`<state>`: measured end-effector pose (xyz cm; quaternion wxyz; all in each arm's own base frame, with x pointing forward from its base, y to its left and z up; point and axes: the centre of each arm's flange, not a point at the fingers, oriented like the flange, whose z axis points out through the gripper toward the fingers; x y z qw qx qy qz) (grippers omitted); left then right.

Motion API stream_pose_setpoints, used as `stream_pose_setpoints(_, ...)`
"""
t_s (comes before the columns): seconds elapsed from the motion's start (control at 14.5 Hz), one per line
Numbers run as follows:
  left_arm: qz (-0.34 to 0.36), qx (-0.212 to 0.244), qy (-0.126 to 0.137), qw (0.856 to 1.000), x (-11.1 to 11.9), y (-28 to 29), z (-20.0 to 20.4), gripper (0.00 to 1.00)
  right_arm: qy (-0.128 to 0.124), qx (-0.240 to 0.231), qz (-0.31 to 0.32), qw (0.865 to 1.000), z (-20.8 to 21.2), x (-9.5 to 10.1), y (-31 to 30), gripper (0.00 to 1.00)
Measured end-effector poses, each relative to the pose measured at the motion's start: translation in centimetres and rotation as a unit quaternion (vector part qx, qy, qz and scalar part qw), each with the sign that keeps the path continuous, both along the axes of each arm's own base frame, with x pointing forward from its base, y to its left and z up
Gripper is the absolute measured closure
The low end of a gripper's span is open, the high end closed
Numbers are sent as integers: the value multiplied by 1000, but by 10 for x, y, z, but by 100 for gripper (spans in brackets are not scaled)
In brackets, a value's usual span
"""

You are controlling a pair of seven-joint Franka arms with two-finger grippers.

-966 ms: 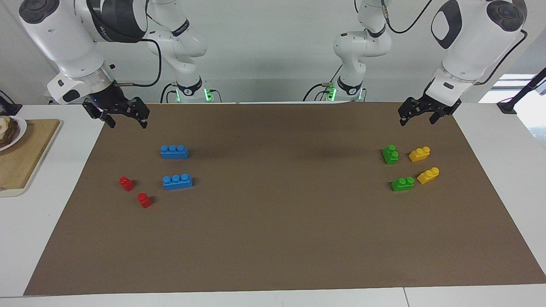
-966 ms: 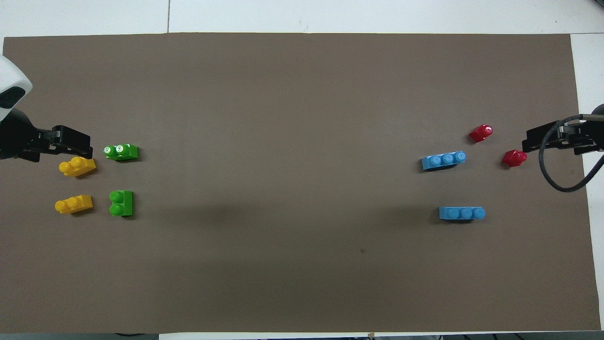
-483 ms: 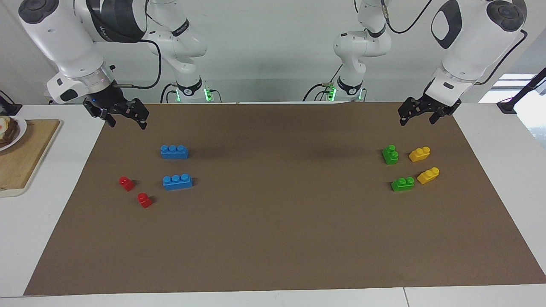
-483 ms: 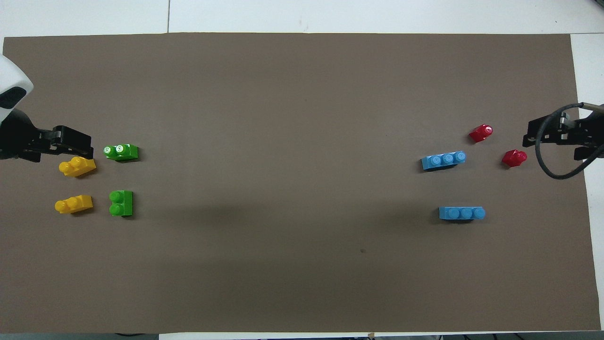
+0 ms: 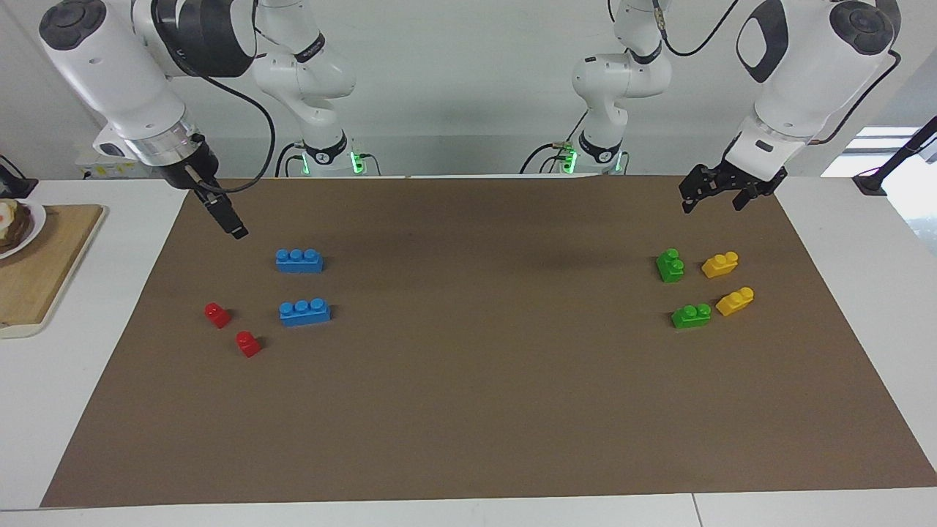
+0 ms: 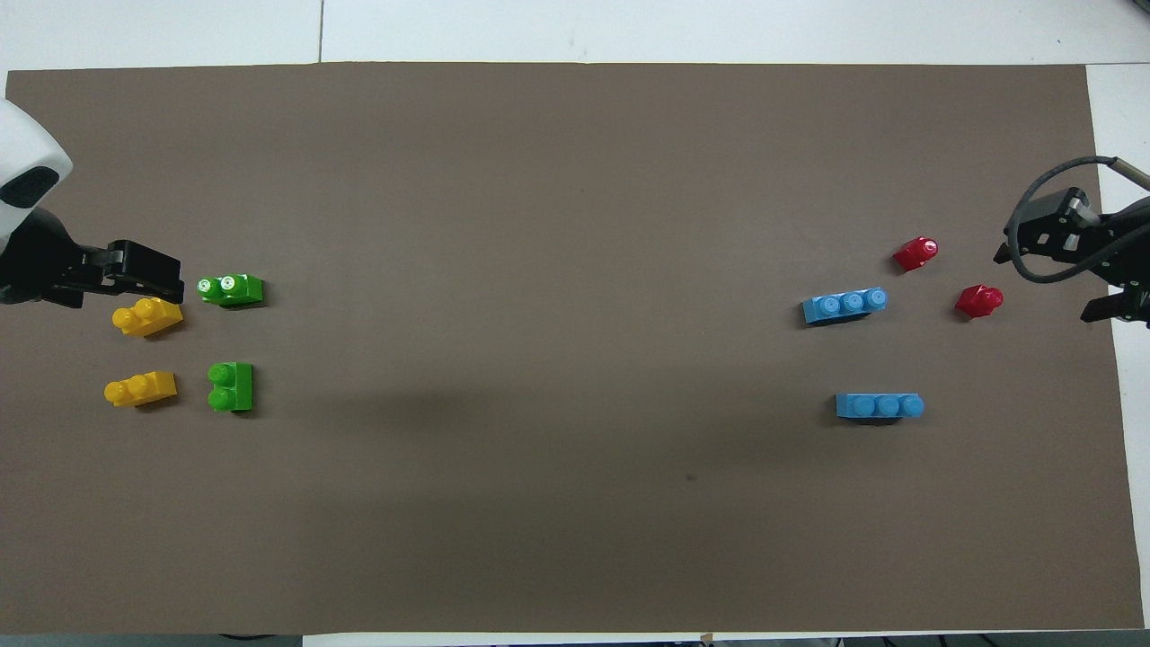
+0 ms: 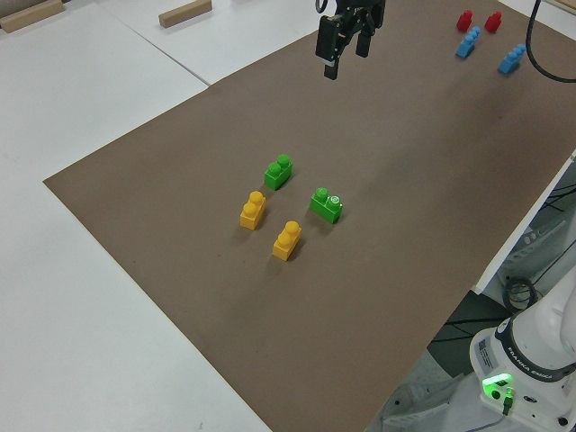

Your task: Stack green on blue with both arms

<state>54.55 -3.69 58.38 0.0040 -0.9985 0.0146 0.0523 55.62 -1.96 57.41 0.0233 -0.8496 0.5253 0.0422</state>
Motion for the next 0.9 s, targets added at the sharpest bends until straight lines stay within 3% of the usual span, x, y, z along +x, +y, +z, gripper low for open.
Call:
stream_pose_setpoints(0.34,17,2,-20,1000,3,20,-7,0,22,47,-87,995,-37,14,-15,0)
stream_pose_setpoints(0.62,31,2,-23,999,5,40,-50,0,30,87,-130,987,-84,33,-41,0)
stream_pose_setpoints(0.9,43,2,-15,999,-5,54,-85,0,35,97,-141,985,-132,41,-48,0)
